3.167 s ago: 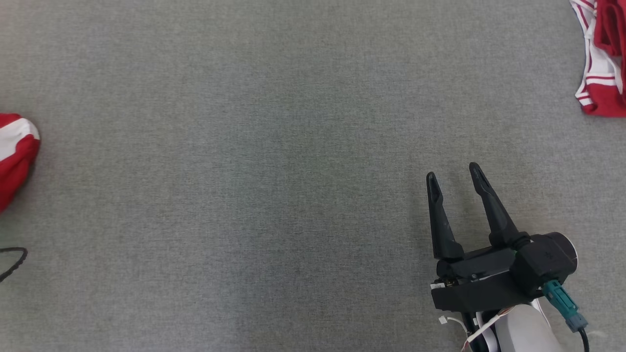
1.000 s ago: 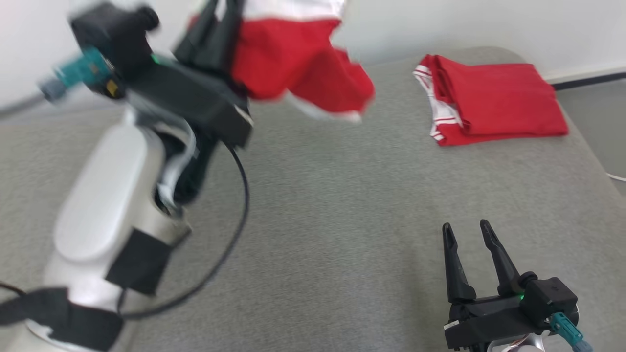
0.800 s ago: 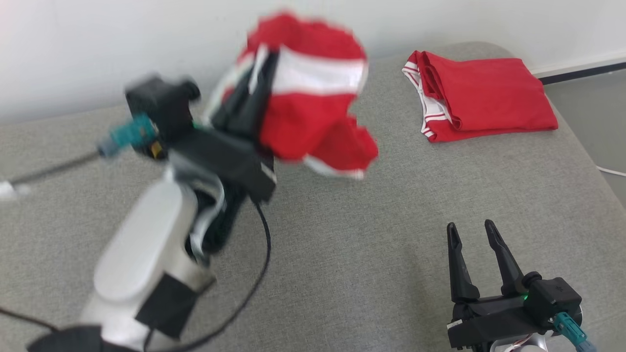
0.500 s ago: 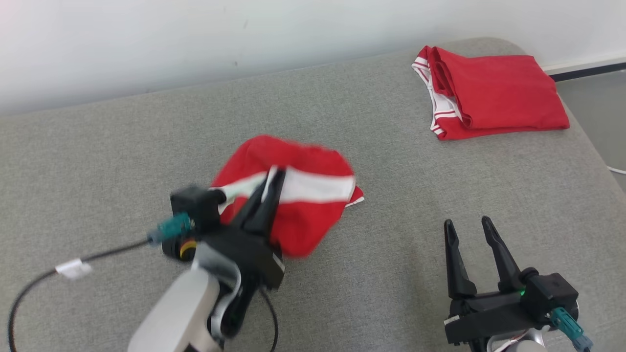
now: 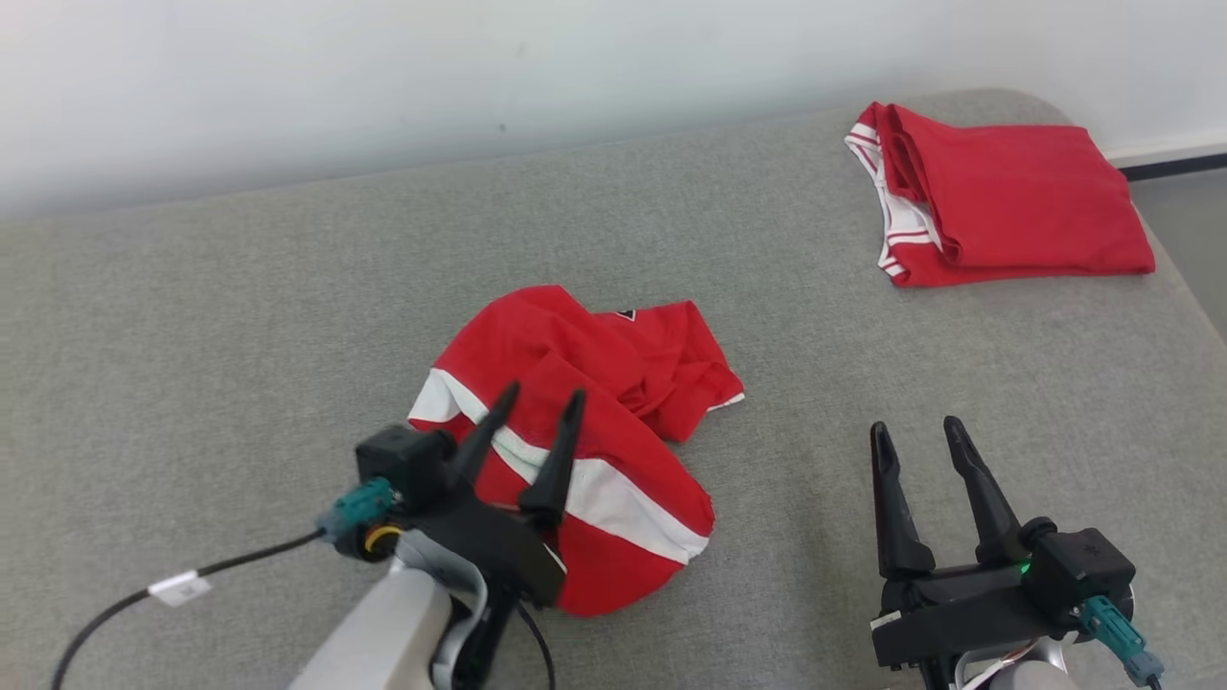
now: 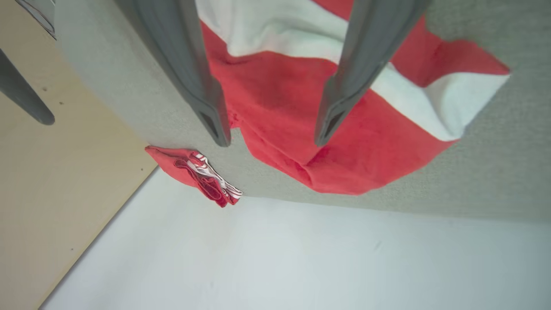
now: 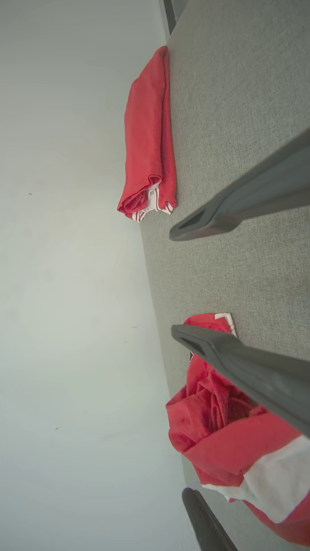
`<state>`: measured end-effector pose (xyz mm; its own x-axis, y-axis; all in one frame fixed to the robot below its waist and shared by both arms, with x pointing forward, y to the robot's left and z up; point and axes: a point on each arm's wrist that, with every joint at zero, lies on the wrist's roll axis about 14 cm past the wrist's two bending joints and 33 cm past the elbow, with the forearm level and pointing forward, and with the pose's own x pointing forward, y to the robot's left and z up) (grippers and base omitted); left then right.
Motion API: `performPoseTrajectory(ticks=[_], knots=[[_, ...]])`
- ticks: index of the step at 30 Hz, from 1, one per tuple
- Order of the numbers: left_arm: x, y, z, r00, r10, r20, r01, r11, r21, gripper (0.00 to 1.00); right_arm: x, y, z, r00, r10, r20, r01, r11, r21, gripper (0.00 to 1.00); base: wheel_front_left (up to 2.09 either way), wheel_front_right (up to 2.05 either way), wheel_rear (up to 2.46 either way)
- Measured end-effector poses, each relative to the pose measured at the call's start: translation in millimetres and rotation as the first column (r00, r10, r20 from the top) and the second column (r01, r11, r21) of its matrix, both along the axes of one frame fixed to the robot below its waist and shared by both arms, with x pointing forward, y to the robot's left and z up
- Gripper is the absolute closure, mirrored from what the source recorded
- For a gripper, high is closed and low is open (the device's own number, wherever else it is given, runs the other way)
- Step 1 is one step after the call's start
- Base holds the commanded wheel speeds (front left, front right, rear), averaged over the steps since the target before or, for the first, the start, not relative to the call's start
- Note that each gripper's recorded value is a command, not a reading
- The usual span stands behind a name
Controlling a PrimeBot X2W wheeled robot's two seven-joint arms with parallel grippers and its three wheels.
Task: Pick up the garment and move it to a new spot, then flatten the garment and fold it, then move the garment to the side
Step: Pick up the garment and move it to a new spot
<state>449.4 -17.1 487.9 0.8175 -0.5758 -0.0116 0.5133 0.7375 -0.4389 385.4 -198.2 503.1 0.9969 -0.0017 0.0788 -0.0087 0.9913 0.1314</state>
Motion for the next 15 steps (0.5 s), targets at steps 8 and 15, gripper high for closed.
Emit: performPoseTrajectory(ticks=[8, 15], knots=[[26, 70, 73, 0.944, 0.202, 0.262, -0.214, 0.977, 0.020, 0.00, 1, 9, 8, 0.999, 0.026, 0.027, -0.026, 1.000, 0.006, 0.00, 0.00, 0.00, 0.00], [1, 145, 71, 0.869, 0.332, 0.366, -0.407, 0.901, 0.147, 0.00, -3, 16, 14, 0.998, 0.046, 0.044, -0.046, 0.999, 0.007, 0.00, 0.00, 0.00, 0.00]])
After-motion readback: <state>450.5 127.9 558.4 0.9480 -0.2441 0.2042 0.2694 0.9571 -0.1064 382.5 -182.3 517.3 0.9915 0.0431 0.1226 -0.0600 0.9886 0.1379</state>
